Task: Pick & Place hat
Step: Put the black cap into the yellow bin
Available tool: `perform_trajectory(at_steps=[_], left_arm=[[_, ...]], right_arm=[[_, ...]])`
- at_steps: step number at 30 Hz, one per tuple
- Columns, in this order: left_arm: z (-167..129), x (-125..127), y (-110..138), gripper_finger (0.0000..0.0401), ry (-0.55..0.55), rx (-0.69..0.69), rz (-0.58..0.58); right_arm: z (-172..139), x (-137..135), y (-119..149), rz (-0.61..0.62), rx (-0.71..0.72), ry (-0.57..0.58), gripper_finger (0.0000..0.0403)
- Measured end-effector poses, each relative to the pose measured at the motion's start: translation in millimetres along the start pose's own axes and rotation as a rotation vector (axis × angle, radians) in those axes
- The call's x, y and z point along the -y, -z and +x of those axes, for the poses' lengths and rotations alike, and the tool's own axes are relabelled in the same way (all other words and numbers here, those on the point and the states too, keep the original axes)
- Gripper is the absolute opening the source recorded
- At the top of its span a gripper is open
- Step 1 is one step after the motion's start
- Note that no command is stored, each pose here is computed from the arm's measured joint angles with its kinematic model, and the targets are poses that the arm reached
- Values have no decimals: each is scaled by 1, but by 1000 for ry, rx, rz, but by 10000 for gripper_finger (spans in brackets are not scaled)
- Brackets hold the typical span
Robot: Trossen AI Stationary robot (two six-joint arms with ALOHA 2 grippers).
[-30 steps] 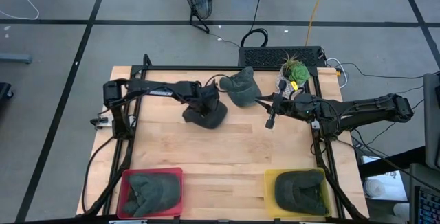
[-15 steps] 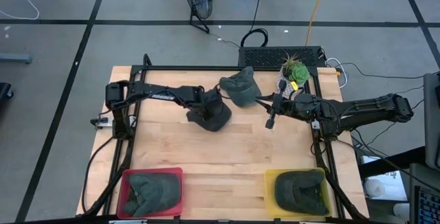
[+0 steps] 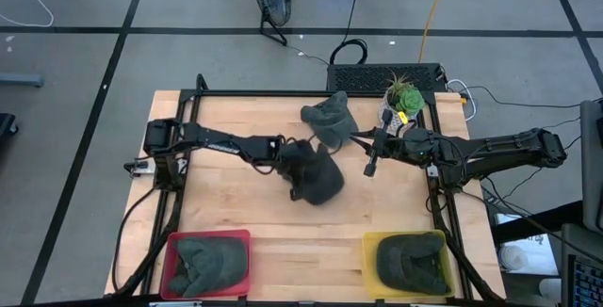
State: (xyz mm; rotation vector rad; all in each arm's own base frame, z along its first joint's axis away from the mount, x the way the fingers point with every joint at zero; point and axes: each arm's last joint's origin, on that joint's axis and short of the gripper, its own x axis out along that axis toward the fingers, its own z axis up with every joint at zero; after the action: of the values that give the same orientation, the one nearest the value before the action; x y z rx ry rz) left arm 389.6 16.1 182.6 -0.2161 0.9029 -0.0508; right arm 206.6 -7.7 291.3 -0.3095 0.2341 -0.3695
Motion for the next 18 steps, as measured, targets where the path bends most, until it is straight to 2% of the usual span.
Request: perform_trajectory(at_steps=[8, 18], left_arm=[[5, 37, 3, 34, 62, 19, 153], [6, 80, 2, 37, 138, 116, 209]], right_arm=[[0, 0, -1, 1, 12, 3, 22], [0, 1, -3, 5, 29, 8, 22]])
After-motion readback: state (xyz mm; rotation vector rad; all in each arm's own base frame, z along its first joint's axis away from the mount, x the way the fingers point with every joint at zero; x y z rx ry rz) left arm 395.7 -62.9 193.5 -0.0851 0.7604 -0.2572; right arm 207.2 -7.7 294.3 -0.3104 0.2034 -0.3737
